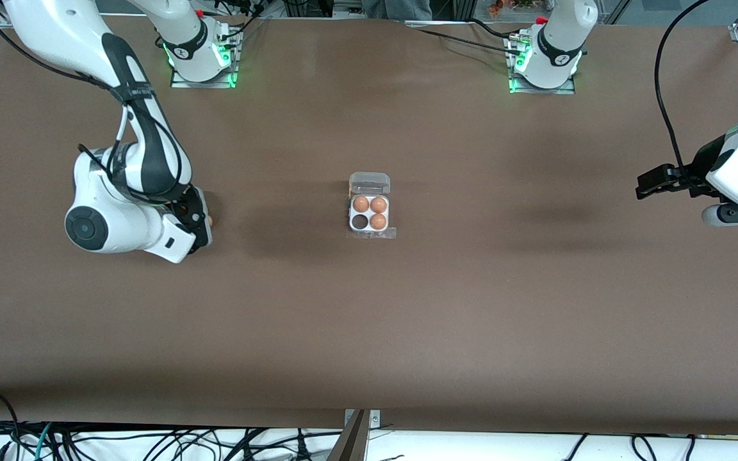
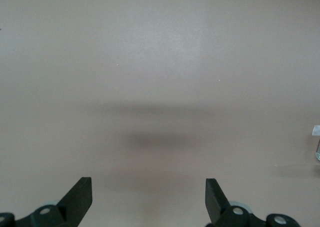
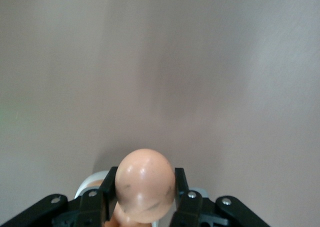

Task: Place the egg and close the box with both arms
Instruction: 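Carry the egg with the right gripper to the clear carton, then lower the egg into the empty carton slot and open the right gripper, then withdraw the right gripper while the left gripper reaches the carton lid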

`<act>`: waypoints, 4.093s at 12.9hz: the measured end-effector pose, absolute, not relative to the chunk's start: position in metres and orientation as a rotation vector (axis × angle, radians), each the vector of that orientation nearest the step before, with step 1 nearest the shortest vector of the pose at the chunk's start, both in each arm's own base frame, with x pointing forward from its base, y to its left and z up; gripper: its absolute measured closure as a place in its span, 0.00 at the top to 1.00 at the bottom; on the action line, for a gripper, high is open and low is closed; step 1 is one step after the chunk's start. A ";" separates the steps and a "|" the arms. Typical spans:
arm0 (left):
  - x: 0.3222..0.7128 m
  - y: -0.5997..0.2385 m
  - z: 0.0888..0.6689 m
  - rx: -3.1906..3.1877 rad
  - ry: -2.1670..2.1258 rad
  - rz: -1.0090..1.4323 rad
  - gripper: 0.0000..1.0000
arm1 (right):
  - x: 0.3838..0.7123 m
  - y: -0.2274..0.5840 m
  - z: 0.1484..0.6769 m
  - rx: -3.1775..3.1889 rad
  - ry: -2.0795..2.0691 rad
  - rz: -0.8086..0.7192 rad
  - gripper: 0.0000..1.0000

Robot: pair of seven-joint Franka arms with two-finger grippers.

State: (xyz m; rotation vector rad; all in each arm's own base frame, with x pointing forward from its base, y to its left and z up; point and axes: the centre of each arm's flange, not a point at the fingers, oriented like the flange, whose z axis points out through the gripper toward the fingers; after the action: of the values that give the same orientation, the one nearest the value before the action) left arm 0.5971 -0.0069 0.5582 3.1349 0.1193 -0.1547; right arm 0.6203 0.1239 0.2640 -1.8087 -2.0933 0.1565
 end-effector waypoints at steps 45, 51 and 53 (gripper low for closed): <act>0.596 -0.089 0.543 3.143 -0.023 -0.200 1.00 | 0.550 0.361 0.119 -1.262 -1.548 -0.882 0.64; 0.578 -0.200 0.516 3.086 -0.033 -0.300 1.00 | 0.592 0.341 0.157 -1.219 -1.557 -0.884 1.00; 0.571 -0.233 0.500 3.045 0.011 -0.368 1.00 | 0.618 0.315 0.183 -1.226 -1.617 -0.782 1.00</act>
State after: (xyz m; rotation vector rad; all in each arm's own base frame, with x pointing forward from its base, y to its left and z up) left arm 0.5709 -0.2327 0.4996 3.0448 0.0113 -0.3685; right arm 0.6175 0.3148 0.1826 -1.2261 -1.6168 -0.7823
